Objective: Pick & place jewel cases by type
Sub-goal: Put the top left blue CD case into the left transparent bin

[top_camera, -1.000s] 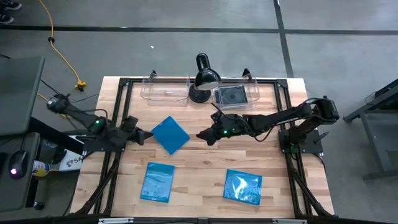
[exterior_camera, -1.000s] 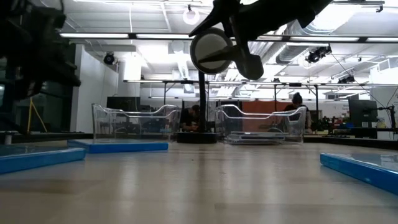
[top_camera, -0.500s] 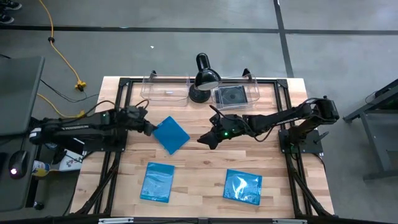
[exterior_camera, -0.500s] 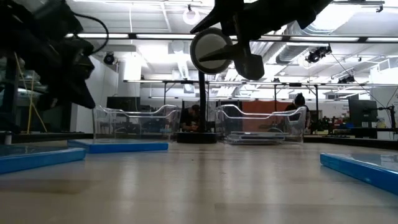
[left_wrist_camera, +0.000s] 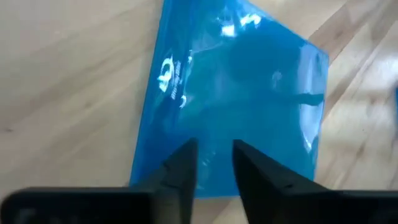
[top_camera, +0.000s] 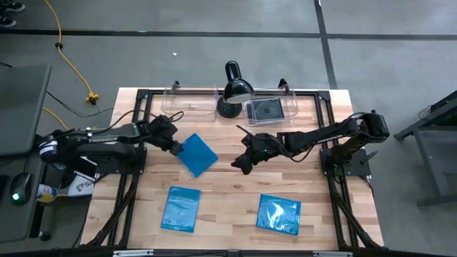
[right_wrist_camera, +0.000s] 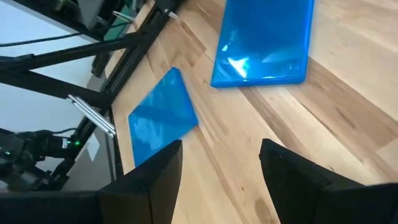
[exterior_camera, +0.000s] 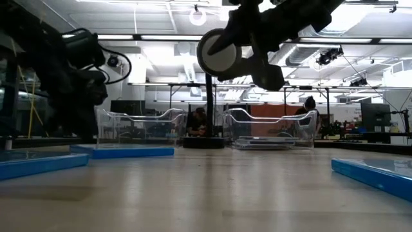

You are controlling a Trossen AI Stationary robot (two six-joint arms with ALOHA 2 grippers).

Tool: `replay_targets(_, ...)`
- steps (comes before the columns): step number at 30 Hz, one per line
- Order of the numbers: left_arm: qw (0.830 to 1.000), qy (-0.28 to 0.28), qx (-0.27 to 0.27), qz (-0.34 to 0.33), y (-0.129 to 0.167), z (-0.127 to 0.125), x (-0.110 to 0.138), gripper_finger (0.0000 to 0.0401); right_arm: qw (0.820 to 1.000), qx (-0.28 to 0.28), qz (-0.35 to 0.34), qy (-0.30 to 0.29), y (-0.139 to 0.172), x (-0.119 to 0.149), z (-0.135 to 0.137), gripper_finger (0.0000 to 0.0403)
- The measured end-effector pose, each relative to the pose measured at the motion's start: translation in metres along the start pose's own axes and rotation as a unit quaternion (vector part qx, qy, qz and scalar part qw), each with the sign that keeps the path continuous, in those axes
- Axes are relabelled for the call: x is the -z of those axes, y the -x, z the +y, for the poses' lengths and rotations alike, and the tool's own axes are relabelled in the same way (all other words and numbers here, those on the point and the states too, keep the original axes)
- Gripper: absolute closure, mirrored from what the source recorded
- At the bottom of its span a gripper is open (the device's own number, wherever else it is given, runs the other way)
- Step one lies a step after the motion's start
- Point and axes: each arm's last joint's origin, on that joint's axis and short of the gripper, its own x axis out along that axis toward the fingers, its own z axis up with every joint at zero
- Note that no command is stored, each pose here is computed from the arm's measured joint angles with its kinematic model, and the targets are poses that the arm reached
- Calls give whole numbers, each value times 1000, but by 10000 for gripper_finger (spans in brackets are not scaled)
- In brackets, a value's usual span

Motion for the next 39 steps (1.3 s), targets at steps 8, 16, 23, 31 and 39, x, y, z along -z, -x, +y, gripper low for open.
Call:
replay_targets(8,1000,-18,6,-12,-6,-1,-5,197,1000,12,-7,3,1,-5,-5,203)
replay_targets(16,996,-77,34,-33,3,-17,-20,184,1000,20,-18,-3,1,-11,-10,203)
replay_targets(23,986,-131,-104,-3,16,-17,-22,184,999,27,-25,-7,2,-14,-12,203)
replay_targets(31,981,-129,-141,25,18,-12,-17,184,998,49,-42,-16,2,-14,-14,203)
replay_targets(39,979,-138,-129,77,1,-8,-18,183,996,53,-52,-48,2,-14,-14,203)
